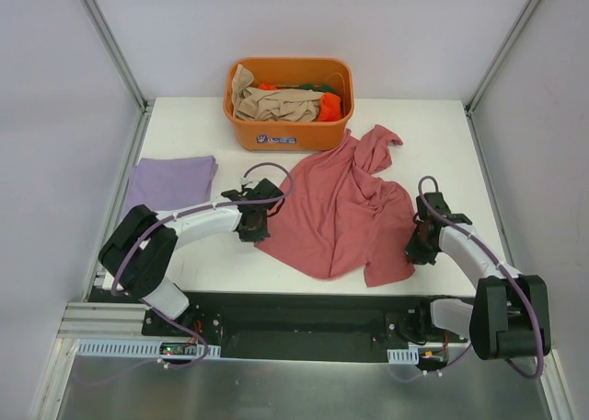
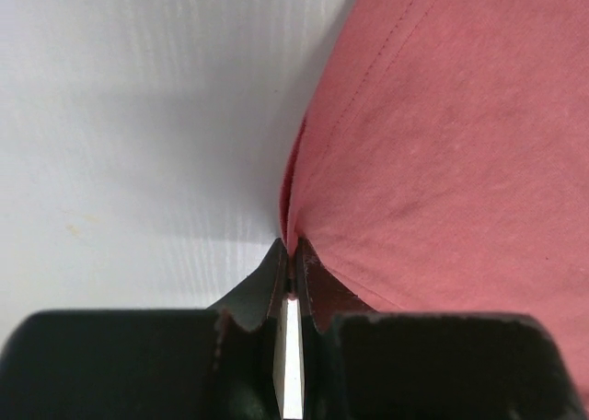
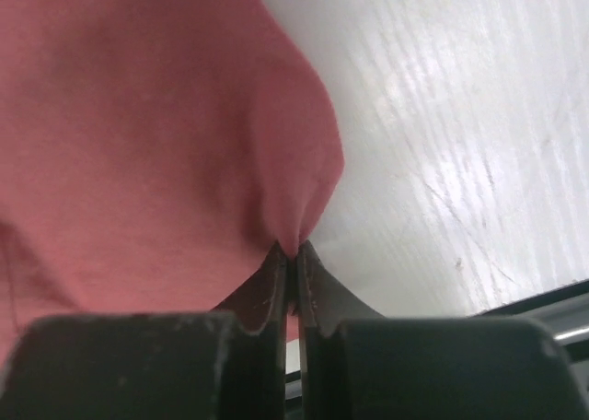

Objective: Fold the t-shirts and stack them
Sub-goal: Flatten out the tshirt, then fold the flattened tshirt in 1/3 of the way

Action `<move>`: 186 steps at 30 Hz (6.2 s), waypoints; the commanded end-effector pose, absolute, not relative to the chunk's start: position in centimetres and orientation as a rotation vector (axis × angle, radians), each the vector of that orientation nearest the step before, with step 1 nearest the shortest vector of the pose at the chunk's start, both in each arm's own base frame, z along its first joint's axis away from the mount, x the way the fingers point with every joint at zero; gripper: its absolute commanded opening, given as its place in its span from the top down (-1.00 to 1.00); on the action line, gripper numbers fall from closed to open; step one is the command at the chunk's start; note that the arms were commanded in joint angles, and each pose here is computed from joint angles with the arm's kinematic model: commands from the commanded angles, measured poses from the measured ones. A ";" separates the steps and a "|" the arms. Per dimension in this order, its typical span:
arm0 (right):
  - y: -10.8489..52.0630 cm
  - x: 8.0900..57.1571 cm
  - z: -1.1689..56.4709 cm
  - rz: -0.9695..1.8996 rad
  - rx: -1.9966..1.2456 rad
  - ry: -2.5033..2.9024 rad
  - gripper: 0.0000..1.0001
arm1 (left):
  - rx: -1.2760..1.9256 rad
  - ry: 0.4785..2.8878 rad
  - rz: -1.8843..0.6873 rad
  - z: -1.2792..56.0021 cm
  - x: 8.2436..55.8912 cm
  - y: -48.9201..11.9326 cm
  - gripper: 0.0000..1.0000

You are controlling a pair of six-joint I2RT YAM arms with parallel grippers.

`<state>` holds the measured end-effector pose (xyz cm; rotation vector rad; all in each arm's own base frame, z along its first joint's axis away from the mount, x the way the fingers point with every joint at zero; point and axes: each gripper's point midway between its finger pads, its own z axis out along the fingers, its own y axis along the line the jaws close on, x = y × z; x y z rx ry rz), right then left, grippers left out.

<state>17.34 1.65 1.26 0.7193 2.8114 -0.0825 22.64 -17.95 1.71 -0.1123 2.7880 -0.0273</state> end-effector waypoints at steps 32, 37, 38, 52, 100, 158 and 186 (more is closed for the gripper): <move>-0.8 11.8 58.8 0.133 0.238 1.333 0.99 | 0.231 1.178 -0.684 60.8 15.4 -11.3 1.00; 0.1 6.6 62.7 0.176 0.164 1.155 0.99 | 0.294 1.044 -0.770 64.2 10.9 -10.1 1.00; 0.1 6.0 63.3 0.179 0.161 1.129 0.99 | 0.290 1.030 -0.772 64.6 10.6 -9.8 1.00; -2.3 28.0 53.9 -0.028 0.250 1.579 0.99 | -0.170 1.441 0.012 55.2 29.5 -7.2 1.00; 2.0 25.0 13.1 0.136 0.668 2.546 0.89 | -0.361 2.474 0.070 11.2 39.5 -8.1 1.00; 0.9 40.2 1.4 0.364 0.516 2.822 -0.93 | -0.597 2.815 -0.269 1.2 39.9 -13.6 -0.98; -1.8 44.3 13.1 0.228 0.401 2.517 -0.93 | -0.538 2.560 -0.271 11.7 41.3 -13.9 -0.98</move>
